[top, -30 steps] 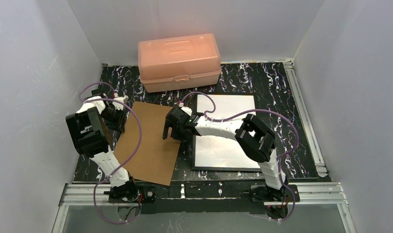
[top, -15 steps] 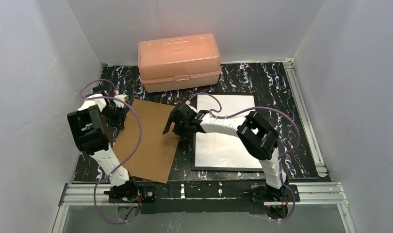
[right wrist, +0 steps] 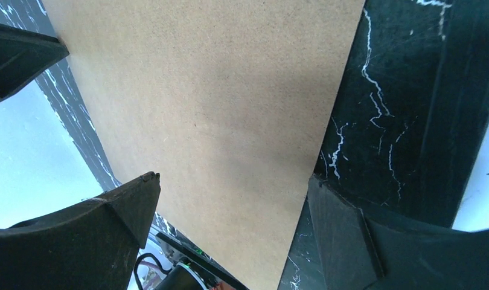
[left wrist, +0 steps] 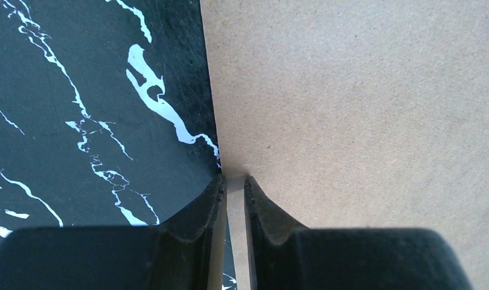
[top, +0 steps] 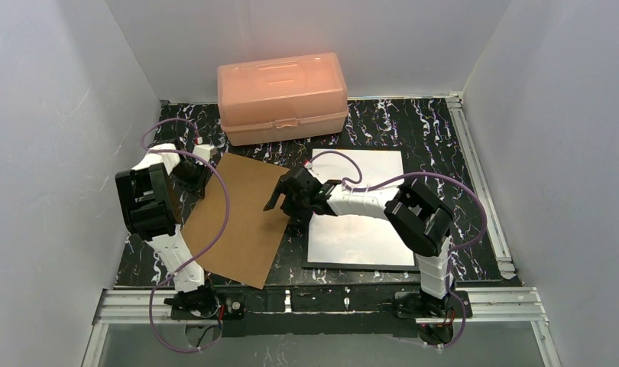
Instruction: Put the photo into the frame
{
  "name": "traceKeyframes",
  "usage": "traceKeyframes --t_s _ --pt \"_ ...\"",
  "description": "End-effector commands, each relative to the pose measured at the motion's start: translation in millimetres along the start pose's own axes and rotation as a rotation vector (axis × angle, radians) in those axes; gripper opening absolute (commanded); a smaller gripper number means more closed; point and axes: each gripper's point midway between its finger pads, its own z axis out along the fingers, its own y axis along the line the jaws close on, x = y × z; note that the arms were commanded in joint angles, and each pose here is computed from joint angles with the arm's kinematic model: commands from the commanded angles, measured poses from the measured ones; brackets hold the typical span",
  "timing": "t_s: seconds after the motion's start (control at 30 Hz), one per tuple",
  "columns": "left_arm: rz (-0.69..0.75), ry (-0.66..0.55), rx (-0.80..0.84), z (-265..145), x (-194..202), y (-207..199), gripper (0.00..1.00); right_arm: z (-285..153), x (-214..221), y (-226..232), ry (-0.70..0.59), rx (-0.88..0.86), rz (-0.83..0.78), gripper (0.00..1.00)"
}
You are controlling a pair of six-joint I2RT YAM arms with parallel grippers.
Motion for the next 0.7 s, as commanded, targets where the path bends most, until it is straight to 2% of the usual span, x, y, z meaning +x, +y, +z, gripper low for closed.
traceKeyframes --t_s 0.0,0.23,0.67 --pt "-0.032 0.115 0.275 23 30 -68 0.08 -47 -29 112 -0.094 -0.398 0.04 0.98" --pt "-0.015 0.133 0.25 21 36 -65 0.06 -57 -23 139 -0.05 -0.511 0.005 0.98" --pt "-0.01 0.15 0.249 21 41 -66 0.05 -77 -27 173 -0.059 -0.614 -0.035 0.97"
